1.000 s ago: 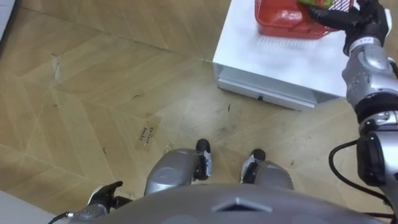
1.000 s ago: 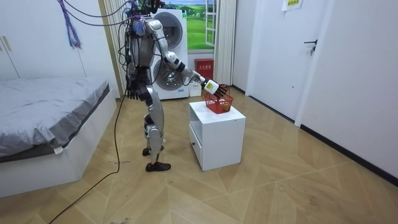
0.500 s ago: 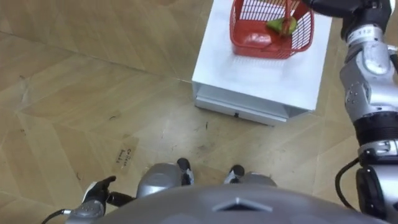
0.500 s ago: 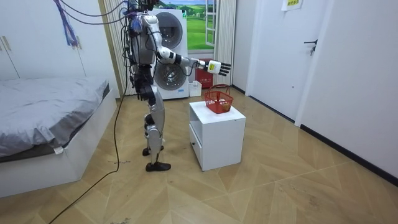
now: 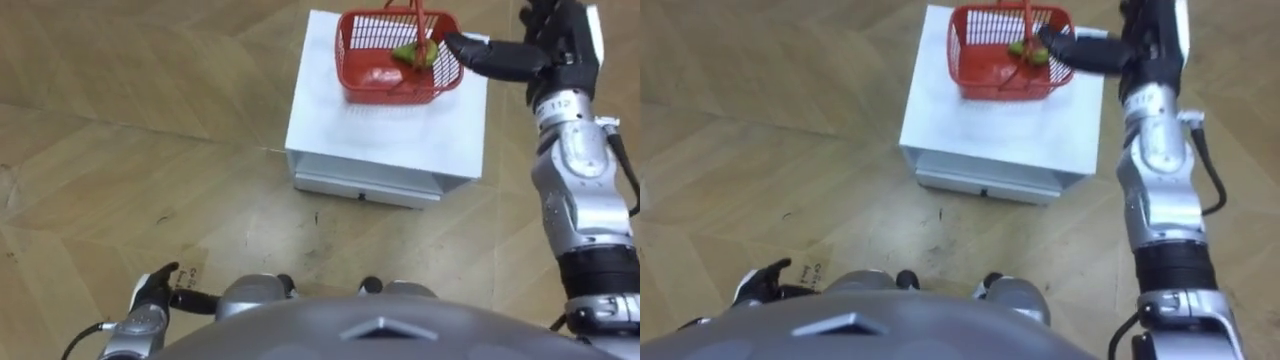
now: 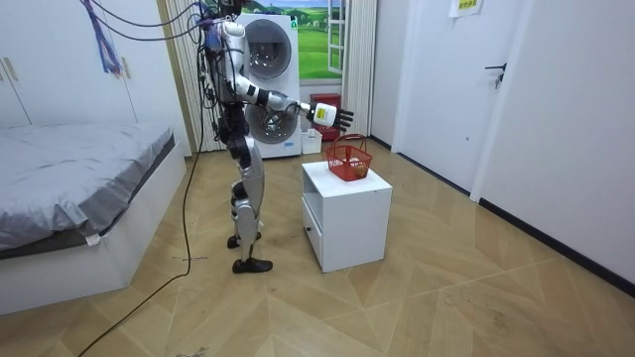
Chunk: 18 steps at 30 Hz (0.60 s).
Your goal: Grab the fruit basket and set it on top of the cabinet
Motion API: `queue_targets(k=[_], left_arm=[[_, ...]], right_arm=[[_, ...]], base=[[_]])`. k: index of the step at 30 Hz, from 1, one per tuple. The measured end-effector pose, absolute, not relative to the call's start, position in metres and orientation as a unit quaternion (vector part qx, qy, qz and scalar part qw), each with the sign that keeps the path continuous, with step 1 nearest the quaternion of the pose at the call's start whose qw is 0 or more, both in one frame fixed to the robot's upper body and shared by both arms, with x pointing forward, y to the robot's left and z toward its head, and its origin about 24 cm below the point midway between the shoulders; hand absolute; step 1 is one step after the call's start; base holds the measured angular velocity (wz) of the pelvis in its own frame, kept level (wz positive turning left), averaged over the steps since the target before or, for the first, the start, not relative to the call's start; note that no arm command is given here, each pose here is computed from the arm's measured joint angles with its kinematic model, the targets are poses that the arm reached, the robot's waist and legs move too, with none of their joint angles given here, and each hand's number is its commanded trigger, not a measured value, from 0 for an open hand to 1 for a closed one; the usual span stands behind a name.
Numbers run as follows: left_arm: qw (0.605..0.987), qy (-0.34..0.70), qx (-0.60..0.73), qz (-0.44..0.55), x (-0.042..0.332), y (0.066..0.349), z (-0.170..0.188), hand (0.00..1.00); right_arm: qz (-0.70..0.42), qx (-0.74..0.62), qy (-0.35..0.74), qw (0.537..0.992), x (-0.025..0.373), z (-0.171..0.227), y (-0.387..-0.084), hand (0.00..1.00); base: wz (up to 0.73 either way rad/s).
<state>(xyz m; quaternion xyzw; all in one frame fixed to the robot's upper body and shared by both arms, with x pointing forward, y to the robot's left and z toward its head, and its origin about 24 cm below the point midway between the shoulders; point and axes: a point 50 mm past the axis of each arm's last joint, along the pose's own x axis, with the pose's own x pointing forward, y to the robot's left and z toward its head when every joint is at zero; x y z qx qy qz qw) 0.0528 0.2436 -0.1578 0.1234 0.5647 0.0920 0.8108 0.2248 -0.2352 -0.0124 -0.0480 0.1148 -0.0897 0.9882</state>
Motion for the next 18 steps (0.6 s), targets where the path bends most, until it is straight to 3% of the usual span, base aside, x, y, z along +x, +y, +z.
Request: queue_targets(k=[8,12,18], left_arm=[[0.822,0.545,0.126,0.109,0.059,0.244,-0.156,0.00],[0.819,0.550,0.122,0.108,0.054,0.240,-0.158,0.00],[0.815,0.558,0.116,0.106,0.050,0.235,-0.161,0.00]], right_arm=[[-0.092,-0.092,0.267,0.955,0.166,-0.078,-0.235,0.00],[-0.112,-0.095,0.394,0.907,0.119,-0.124,-0.241,0.00],[-0.145,-0.075,0.515,0.841,0.056,-0.154,-0.245,0.00]], base=[[-0.13],[-0.16],[-0.11]])
